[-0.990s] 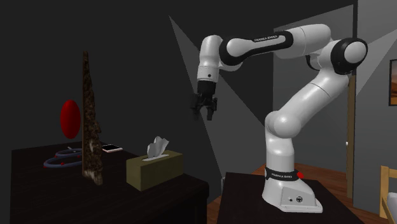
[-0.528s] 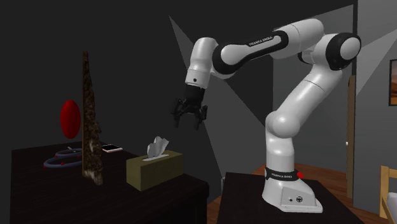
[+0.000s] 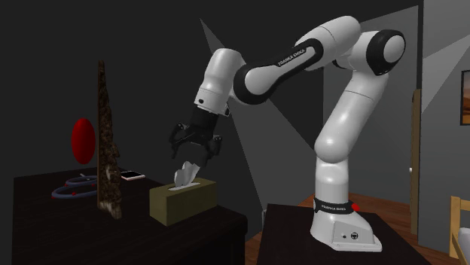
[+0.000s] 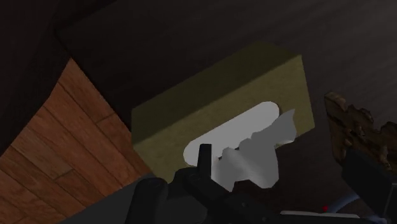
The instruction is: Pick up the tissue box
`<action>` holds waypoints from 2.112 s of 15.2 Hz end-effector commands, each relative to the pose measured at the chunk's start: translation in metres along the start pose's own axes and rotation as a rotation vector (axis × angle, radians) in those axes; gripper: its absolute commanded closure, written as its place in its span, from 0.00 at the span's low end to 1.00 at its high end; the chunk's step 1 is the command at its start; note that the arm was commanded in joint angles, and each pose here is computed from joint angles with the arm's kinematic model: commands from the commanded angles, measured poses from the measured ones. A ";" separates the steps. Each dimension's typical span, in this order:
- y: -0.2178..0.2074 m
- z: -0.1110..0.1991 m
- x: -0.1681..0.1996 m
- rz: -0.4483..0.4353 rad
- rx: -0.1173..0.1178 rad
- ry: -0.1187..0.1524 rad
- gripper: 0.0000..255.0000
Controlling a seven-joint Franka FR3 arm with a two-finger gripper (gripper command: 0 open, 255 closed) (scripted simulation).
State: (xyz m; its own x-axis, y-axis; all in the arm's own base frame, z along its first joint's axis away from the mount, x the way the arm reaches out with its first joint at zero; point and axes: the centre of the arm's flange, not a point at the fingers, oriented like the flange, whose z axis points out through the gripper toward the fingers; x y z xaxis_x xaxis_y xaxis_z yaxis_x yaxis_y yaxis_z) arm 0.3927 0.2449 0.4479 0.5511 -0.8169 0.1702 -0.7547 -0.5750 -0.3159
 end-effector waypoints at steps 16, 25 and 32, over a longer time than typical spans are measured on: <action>-0.010 0.049 -0.008 0.084 0.032 0.023 1.00; -0.017 0.030 -0.005 0.084 0.032 0.023 1.00; -0.029 -0.005 0.001 0.084 0.032 0.023 1.00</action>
State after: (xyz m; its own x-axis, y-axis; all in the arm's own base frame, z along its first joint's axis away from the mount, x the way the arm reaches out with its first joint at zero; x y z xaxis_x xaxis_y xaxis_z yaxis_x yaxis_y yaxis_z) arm 0.4129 0.2598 0.4562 0.4775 -0.8633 0.1632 -0.7858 -0.5027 -0.3603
